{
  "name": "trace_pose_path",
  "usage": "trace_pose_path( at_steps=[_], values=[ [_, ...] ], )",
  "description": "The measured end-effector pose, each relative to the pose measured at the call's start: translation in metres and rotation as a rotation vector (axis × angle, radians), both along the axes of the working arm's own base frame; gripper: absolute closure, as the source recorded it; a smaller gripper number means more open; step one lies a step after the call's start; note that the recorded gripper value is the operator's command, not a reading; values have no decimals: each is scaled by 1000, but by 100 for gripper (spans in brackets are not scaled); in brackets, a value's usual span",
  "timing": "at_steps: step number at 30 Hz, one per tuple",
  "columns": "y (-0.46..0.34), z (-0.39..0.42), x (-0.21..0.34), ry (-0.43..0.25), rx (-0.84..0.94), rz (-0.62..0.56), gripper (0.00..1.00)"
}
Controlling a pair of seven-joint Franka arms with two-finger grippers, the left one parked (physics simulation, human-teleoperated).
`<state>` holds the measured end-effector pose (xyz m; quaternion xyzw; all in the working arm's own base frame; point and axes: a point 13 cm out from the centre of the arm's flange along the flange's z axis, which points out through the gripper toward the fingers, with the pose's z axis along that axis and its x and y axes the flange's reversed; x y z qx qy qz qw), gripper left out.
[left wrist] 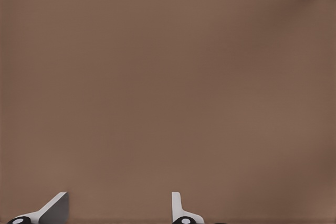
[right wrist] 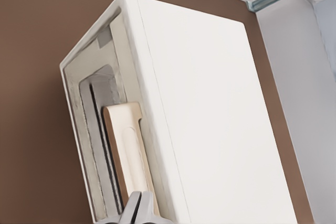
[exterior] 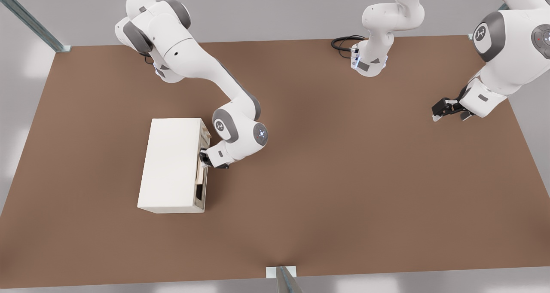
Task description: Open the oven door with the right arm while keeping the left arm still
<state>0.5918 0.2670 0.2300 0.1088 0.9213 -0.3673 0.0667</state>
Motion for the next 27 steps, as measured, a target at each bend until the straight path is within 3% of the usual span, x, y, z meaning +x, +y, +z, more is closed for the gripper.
trace_pose_path(
  at_steps=[19, 23, 24, 27],
  values=[
    [-6, -16, -1, 14, -37, 7, 100],
    [102, -4, -38, -3, 57, 70, 100],
    [127, 5, -47, -8, 97, 68, 0],
    [95, 44, -30, 23, 188, -65, 0]
  ],
)
